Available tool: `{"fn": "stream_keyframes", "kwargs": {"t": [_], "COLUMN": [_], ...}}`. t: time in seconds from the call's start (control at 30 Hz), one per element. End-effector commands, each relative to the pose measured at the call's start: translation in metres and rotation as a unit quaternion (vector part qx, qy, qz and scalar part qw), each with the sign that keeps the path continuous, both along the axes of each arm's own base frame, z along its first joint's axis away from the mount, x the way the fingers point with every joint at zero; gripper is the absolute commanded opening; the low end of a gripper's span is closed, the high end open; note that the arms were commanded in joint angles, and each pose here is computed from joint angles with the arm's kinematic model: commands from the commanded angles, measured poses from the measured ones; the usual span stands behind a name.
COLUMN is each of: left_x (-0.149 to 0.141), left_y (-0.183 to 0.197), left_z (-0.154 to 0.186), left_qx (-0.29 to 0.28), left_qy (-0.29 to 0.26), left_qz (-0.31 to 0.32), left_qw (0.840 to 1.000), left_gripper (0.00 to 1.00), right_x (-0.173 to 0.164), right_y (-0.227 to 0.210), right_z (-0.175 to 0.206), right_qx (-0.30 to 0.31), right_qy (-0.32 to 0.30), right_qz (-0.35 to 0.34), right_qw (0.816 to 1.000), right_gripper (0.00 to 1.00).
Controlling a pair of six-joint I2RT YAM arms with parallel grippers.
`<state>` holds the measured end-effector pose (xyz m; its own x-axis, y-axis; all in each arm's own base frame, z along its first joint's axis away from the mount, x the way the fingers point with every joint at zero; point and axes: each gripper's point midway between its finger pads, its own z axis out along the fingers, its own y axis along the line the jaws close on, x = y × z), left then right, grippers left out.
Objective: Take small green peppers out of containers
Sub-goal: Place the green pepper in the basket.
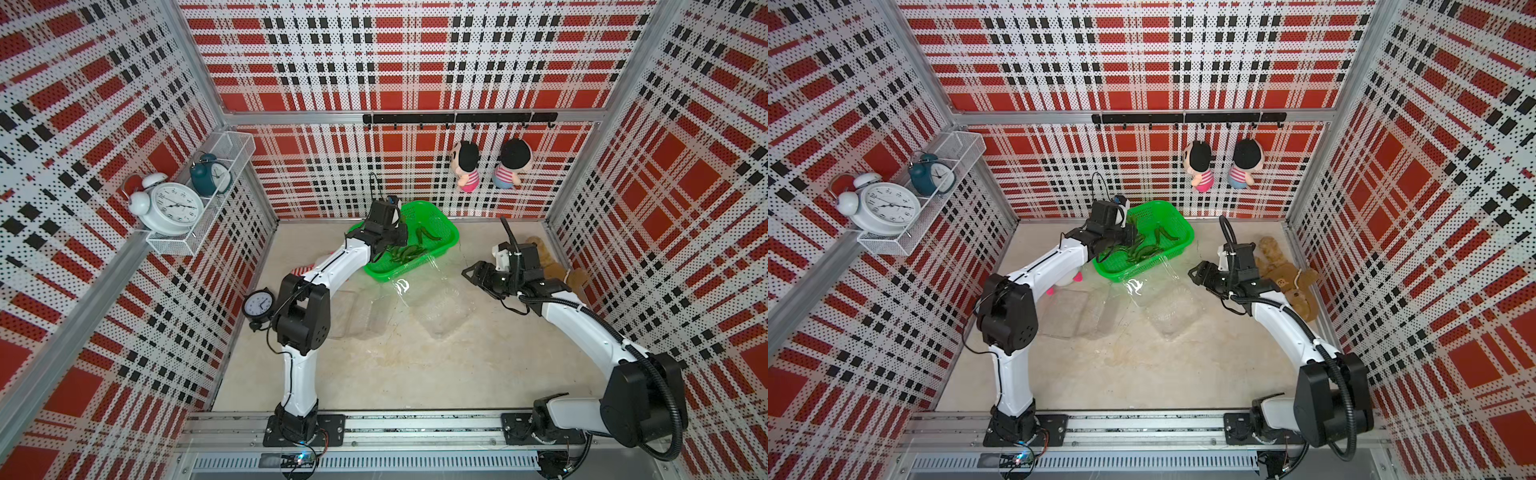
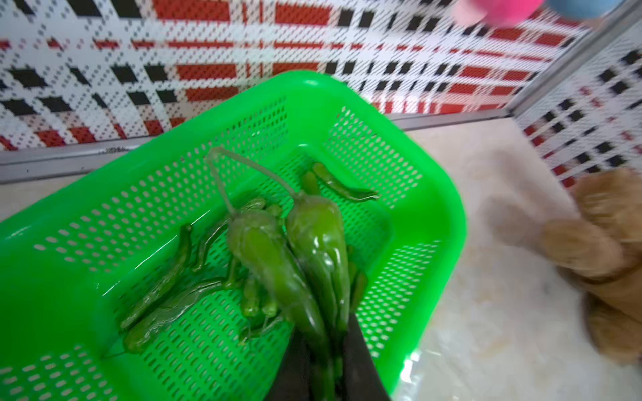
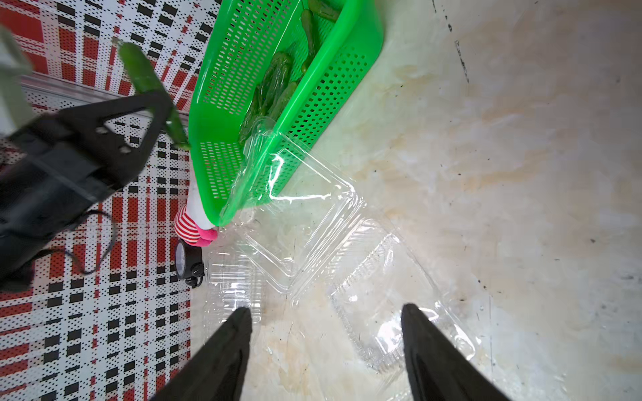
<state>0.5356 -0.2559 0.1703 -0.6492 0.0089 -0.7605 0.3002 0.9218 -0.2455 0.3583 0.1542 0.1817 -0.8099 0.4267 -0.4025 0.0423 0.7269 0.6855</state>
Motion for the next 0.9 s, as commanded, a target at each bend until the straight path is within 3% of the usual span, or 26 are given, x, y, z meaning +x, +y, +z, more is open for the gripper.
{"fn": "stream_keyframes", "kwargs": {"t": [0.0,0.07,0.17,0.2,0.37,0.6,0.67,0.73,0.8,0.87], "left_x": [0.006,0.004,-0.003,-0.006,-0.028,-0.065,-0.076,-0.088,-0.1,-0.116], "left_y": [-0.002,0.001,0.018,0.027,0.068,0.122,0.144,0.173,0.201,0.207], "left_z": [-0.029,-0.025,-0.016,-0.011,0.012,0.066,0.072,0.071,0.063,0.052], "left_qx": [0.01,0.019,0.044,0.048,0.044,-0.031,-0.053,-0.066,-0.064,-0.036], "left_qy": [0.024,0.023,0.019,0.016,0.005,-0.056,-0.072,-0.093,-0.124,-0.175], "left_qz": [0.019,0.027,0.062,0.079,0.15,0.205,0.222,0.253,0.274,0.24], "left_qw": [0.999,0.999,0.997,0.996,0.988,0.977,0.971,0.961,0.952,0.954], "left_gripper": [0.52,0.61,0.94,0.99,0.98,0.98,0.98,0.98,0.98,0.98], "right_x": [0.009,0.008,0.003,0.001,-0.007,-0.005,0.001,0.01,0.019,0.027], "right_y": [0.003,0.002,0.0,-0.001,-0.004,-0.008,-0.018,-0.044,-0.077,-0.107], "right_z": [0.017,0.016,0.014,0.014,0.01,0.0,-0.006,-0.011,-0.015,-0.019], "right_qx": [0.013,0.013,0.013,0.014,0.016,-0.004,-0.046,-0.131,-0.236,-0.319], "right_qy": [-0.025,-0.025,-0.025,-0.025,-0.027,-0.029,-0.027,-0.035,-0.065,-0.096], "right_qz": [0.003,0.0,-0.004,-0.005,-0.012,-0.013,-0.023,-0.054,-0.079,-0.103], "right_qw": [1.0,1.0,1.0,1.0,0.999,0.999,0.998,0.989,0.966,0.937], "right_gripper": [0.71,0.71,0.71,0.71,0.71,0.71,0.72,0.74,0.76,0.77]}}
